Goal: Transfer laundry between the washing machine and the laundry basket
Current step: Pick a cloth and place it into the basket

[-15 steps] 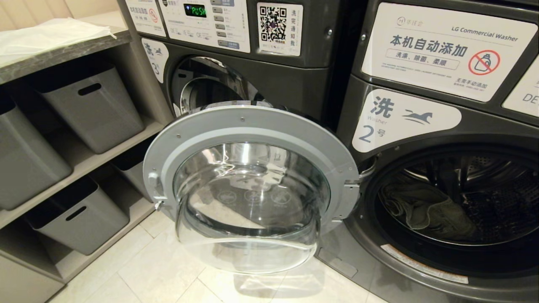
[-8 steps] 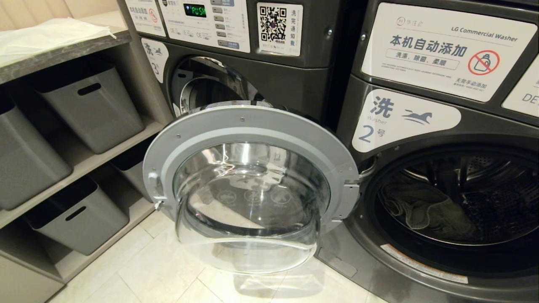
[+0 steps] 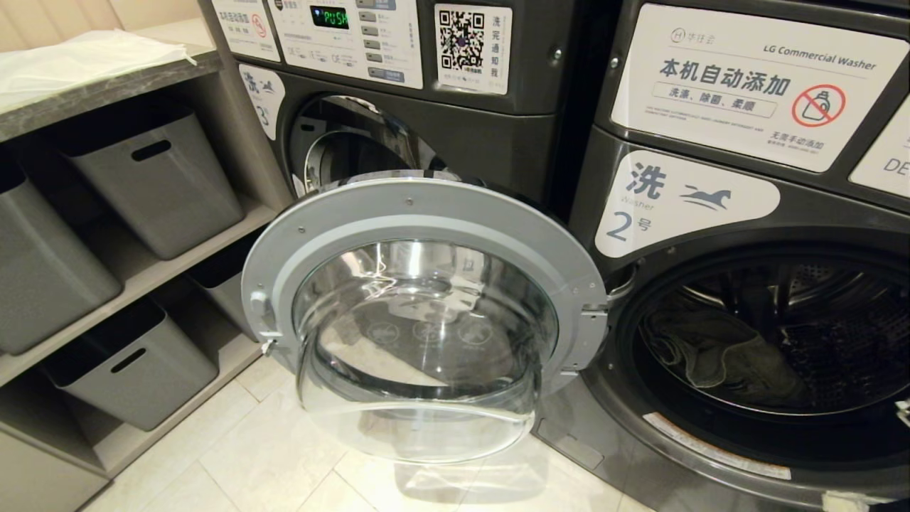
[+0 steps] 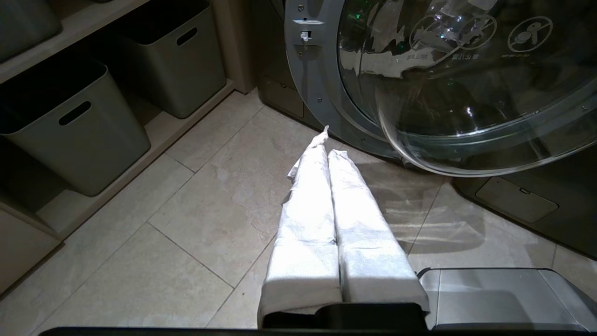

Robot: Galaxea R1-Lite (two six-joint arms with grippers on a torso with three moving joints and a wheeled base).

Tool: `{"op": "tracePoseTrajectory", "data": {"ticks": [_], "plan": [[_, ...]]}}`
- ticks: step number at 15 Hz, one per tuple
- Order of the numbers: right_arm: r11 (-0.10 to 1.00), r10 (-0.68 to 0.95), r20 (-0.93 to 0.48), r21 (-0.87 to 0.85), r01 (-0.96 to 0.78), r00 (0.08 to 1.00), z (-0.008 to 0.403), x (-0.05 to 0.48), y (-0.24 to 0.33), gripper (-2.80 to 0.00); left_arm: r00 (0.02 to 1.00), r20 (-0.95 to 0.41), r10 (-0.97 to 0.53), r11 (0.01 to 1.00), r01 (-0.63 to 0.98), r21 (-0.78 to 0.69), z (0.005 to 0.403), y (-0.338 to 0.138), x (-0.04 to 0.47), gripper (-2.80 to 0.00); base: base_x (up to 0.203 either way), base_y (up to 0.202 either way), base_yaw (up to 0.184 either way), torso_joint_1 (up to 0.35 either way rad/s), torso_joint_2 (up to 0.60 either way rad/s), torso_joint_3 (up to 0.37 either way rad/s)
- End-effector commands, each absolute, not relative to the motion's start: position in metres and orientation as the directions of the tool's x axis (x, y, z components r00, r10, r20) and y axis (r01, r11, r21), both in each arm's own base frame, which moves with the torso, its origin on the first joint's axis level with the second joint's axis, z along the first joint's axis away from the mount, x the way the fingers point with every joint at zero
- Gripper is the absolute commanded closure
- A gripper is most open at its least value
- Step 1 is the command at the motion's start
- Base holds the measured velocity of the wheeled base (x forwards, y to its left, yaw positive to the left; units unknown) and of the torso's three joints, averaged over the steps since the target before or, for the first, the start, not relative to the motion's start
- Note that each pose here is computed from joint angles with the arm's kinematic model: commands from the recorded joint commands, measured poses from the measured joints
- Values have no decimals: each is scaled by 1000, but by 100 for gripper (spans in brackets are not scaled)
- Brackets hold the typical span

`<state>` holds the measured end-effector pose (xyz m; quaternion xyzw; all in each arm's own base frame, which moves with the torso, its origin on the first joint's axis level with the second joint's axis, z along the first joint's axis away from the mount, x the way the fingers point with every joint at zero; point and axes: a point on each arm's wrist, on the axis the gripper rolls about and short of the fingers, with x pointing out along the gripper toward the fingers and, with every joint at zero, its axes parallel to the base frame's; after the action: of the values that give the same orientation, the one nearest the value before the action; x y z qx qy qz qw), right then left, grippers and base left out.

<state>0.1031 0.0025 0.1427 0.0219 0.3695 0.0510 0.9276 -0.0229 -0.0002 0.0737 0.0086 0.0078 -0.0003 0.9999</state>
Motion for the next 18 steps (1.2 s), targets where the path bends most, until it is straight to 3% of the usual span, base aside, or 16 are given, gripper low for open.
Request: {"op": "tracePoseTrajectory", "data": {"ticks": [1, 3, 4, 7, 11, 14, 18], "plan": [[995, 98, -788, 81, -55, 607, 114, 134, 2, 0, 1000, -14, 0, 1000, 0, 17, 73, 0, -23, 0, 0, 0, 0, 0, 0, 0], [998, 64, -802, 63, -22, 594, 98, 159, 1, 0, 1000, -14, 0, 1000, 0, 17, 73, 0, -23, 0, 0, 0, 0, 0, 0, 0], [998, 50, -793, 61, -2, 607, 92, 171, 0, -280, 1000, -14, 0, 1000, 0, 17, 73, 0, -23, 0, 0, 0, 0, 0, 0, 0], [994, -5, -778, 63, 86, 628, 64, 211, -1, -280, 1000, -14, 0, 1000, 0, 17, 73, 0, -23, 0, 0, 0, 0, 0, 0, 0], [986, -78, -683, 54, 157, 726, 22, 270, -4, -280, 1000, -14, 0, 1000, 0, 17, 73, 0, -23, 0, 0, 0, 0, 0, 0, 0], [966, -193, -570, 32, 257, 799, 19, 320, -19, -280, 1000, -14, 0, 1000, 0, 17, 73, 0, -23, 0, 0, 0, 0, 0, 0, 0], [932, -314, -517, -7, 362, 797, 15, 346, -40, -280, 1000, -14, 0, 1000, 0, 17, 73, 0, -23, 0, 0, 0, 0, 0, 0, 0]]}}
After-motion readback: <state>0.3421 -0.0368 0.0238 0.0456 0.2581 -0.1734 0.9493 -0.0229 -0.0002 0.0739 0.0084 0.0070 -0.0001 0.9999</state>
